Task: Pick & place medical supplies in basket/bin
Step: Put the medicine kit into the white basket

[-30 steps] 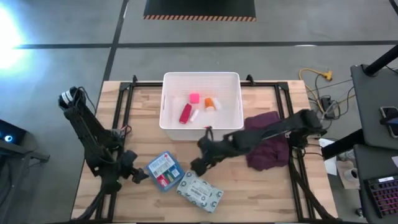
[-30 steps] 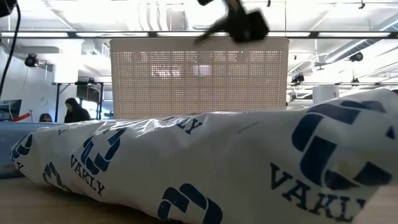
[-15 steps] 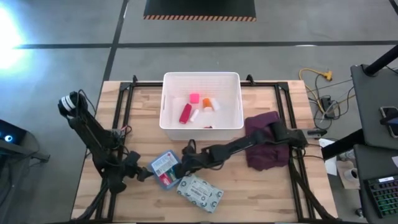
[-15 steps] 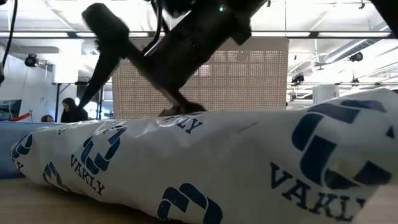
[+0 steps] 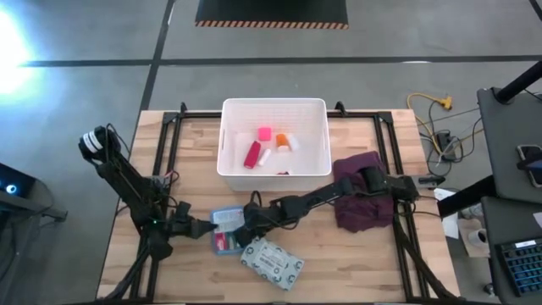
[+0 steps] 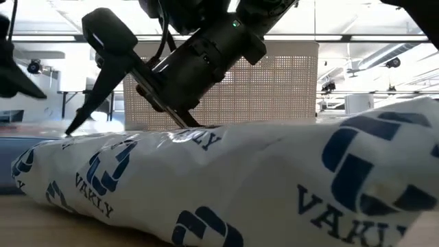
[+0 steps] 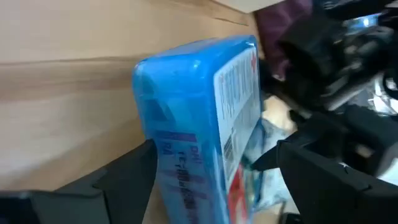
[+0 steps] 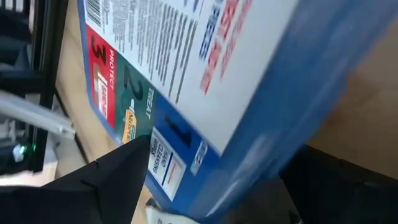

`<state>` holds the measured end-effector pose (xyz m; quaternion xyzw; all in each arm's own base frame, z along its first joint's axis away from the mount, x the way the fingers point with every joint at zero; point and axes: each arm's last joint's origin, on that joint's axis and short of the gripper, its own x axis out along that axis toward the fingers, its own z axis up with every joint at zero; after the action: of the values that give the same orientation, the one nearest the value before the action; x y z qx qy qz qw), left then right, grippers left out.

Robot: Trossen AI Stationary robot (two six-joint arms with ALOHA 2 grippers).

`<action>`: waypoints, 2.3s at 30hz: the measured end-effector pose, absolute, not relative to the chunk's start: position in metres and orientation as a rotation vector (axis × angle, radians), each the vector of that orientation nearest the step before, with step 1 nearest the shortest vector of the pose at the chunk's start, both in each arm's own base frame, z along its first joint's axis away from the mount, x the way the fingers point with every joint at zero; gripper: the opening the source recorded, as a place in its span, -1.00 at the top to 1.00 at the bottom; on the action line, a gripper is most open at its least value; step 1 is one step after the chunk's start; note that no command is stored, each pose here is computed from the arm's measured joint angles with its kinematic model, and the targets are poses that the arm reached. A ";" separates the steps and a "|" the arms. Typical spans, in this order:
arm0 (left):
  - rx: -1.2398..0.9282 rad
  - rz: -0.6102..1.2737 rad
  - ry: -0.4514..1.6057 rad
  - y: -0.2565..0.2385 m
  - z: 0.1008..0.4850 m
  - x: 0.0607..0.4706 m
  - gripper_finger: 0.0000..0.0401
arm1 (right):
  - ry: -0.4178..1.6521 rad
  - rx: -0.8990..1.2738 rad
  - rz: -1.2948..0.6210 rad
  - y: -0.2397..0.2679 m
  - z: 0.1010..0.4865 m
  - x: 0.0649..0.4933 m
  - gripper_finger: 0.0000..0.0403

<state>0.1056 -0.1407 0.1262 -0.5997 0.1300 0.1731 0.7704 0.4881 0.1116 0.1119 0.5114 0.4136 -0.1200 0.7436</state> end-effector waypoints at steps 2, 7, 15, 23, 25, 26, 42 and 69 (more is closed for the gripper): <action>-1.305 0.369 0.266 -0.144 0.133 0.110 -0.54 | 0.922 1.112 -0.240 0.111 0.110 0.489 -0.61; -1.257 0.338 0.266 -0.153 0.147 0.117 -0.54 | 0.934 1.015 -0.202 0.109 0.104 0.489 -0.61; -1.249 0.321 0.265 -0.158 0.155 0.121 -0.54 | 0.824 0.640 -0.146 0.117 0.122 0.487 -0.61; -1.230 0.324 0.306 -0.158 0.154 0.120 -0.54 | 0.749 0.486 -0.092 0.122 0.148 0.494 -0.61; -1.215 0.337 0.306 -0.156 0.152 0.121 -0.54 | 0.673 0.449 -0.066 0.123 0.163 0.499 -0.61; -1.237 0.328 0.320 -0.158 0.154 0.122 -0.54 | 0.652 0.431 -0.067 0.121 0.169 0.499 -0.61; -1.209 0.348 0.322 -0.149 0.156 0.125 -0.54 | 0.702 0.458 0.000 0.120 0.209 0.505 -0.33; -0.847 0.245 0.370 -0.179 0.240 0.104 -0.54 | 0.416 0.385 -0.549 0.032 0.402 0.389 0.24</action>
<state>0.1042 -0.1787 0.2399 -0.4075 0.1781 0.1177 0.8879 0.3893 0.0324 0.4025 0.1873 0.2025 -0.2675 0.9232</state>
